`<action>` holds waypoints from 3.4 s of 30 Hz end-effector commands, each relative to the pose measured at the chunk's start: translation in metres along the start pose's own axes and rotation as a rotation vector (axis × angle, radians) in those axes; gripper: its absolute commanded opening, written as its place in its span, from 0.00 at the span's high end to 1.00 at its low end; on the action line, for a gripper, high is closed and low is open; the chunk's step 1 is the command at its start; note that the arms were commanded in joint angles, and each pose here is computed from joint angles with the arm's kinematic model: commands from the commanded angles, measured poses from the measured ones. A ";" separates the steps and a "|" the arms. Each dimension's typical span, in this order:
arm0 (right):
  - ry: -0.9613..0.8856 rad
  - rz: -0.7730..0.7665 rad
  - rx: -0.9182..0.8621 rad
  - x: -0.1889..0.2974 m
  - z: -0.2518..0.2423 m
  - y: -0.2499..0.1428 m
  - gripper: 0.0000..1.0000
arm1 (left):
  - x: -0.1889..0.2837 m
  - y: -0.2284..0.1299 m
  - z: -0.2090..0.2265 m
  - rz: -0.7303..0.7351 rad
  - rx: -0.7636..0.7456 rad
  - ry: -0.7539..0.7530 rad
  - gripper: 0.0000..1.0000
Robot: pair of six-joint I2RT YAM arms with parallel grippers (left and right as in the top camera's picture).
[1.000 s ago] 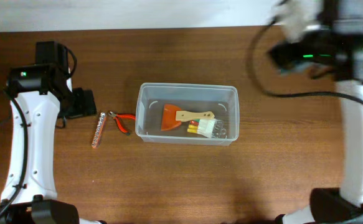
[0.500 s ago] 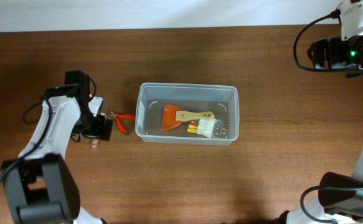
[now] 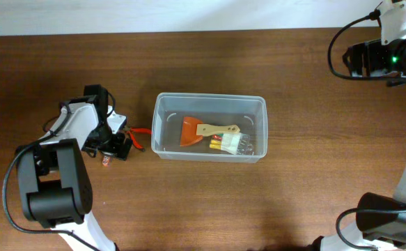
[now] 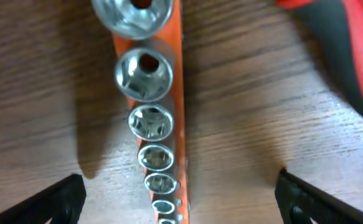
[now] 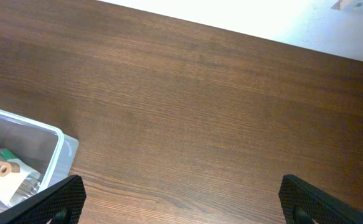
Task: Pack container
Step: 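Grasp the orange socket rail with the left gripper, then place the socket rail into the container and release it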
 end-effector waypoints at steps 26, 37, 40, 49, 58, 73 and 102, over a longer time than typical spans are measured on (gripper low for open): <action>0.023 0.006 -0.011 -0.004 0.002 -0.001 0.01 | -0.029 -0.008 -0.006 0.088 0.001 -0.043 0.98; 0.023 0.006 -0.012 -0.004 0.002 -0.001 0.02 | 0.061 0.039 0.024 -0.046 0.201 0.009 0.98; 0.023 0.006 -0.012 -0.004 0.002 -0.001 0.02 | 0.136 0.070 0.022 -0.222 0.213 -0.062 0.98; 0.023 0.006 -0.011 -0.004 0.002 -0.001 0.01 | 0.243 0.102 -0.070 -0.464 -0.443 -0.031 0.98; 0.023 0.006 -0.012 -0.004 0.002 -0.001 0.01 | 0.197 0.110 -0.165 -0.355 -0.912 -0.041 0.98; 0.023 0.006 -0.012 -0.004 0.002 -0.001 0.01 | 0.067 0.094 -0.179 0.030 -0.935 -0.176 0.65; 0.023 0.004 -0.011 -0.004 0.002 -0.001 0.01 | 0.292 0.033 -0.034 -0.413 0.202 0.028 0.01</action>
Point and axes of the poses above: each gripper's point midway between its finger pads, its own x axis back along the fingers, its own z axis along the line the jaws close on, y = z × x, the point moved 4 cm from there along x, back along the fingers, and after that the axes turned 4 degrees about -x, right-handed, at the moved point
